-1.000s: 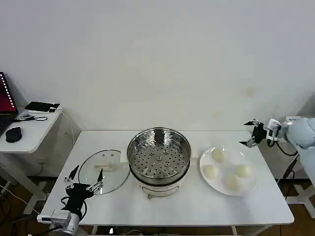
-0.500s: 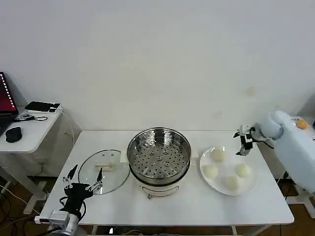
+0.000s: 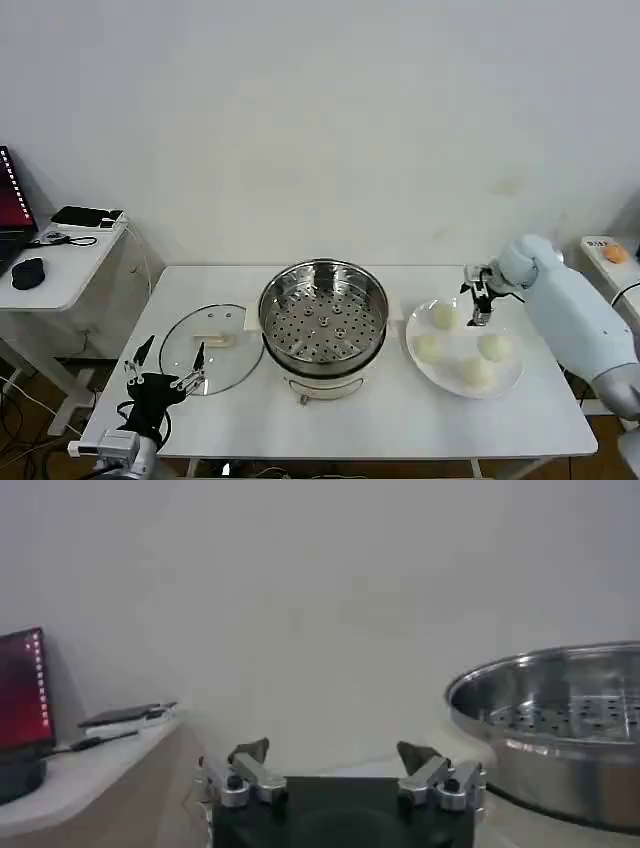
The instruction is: Take steamed baozi put them in steamer then cover it.
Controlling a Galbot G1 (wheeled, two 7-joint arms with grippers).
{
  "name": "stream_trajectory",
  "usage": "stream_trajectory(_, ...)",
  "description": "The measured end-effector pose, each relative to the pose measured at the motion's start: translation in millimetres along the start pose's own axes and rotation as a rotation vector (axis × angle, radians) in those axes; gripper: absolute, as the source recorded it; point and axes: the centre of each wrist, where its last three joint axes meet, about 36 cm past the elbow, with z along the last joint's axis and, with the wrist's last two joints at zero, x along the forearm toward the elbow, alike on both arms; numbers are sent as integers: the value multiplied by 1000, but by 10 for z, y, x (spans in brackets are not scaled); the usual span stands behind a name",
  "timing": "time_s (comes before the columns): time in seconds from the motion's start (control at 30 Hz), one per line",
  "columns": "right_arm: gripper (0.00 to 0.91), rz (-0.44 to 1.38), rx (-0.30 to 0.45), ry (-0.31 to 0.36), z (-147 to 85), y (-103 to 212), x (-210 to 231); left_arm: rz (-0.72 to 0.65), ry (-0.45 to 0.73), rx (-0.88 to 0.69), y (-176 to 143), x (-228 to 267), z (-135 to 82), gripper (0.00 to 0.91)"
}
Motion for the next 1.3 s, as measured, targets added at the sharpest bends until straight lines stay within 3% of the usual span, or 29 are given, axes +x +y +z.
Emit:
stream_trajectory(1.0,907,34,-9,16,-175,-29,-390,-16,27,-24,8,-55,133,907)
stream_trajectory(1.03,705,33,-9,17,-176,-27,-399,-16,28,-24,8,-55,136,907)
stream_trajectory(1.07,665,34,-10,17,-178,-26,-406,-17,29,-24,7,-55,139,907)
stream_trajectory(1.3,635,36,-15,18,-166,-21,-421,-15,40,-22,-12,-49,179,907)
